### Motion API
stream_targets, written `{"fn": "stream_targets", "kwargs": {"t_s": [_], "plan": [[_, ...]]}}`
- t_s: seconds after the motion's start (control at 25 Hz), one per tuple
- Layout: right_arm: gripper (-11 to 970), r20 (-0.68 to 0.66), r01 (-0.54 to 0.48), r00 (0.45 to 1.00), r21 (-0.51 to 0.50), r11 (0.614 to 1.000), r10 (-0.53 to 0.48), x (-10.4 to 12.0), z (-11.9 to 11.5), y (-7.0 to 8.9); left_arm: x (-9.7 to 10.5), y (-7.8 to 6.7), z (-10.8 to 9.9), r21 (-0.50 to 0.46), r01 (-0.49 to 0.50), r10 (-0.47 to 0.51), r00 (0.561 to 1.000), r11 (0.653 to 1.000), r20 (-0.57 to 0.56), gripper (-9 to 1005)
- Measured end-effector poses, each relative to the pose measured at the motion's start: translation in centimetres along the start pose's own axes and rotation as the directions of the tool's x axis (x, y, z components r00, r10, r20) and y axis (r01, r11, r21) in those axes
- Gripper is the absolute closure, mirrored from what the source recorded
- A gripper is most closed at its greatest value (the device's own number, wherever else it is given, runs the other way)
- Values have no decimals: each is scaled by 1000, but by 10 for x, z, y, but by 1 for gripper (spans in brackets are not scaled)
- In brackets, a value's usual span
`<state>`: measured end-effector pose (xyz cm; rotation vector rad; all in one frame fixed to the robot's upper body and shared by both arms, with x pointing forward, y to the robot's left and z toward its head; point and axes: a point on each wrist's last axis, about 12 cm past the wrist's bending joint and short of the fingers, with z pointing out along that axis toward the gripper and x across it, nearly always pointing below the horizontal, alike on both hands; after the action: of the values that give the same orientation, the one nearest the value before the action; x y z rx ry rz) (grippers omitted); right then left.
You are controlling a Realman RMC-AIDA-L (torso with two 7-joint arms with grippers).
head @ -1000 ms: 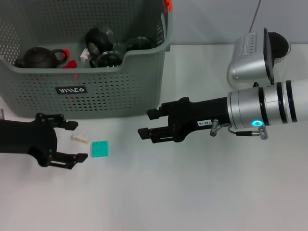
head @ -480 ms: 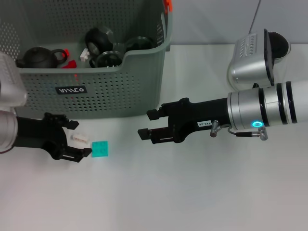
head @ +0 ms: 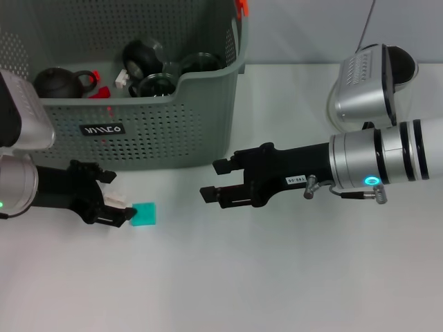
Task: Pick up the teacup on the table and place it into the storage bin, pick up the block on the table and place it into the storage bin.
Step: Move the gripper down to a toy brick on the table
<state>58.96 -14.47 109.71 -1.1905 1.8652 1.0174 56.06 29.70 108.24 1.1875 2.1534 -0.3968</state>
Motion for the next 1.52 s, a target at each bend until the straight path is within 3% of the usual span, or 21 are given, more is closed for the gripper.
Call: {"fn": "stream_targets", "kwargs": {"t_s": [1.04,1.52], "plan": [[292,-2,3,1000,6,1000,-3,1,0,-1,8,-1,11,-5,-52,52,998,999,-28,128],[292,-1,-1,1000,6,1000,1,2,0,0,0,-5,-1,82,-87,89,996,993,-20,127]]}}
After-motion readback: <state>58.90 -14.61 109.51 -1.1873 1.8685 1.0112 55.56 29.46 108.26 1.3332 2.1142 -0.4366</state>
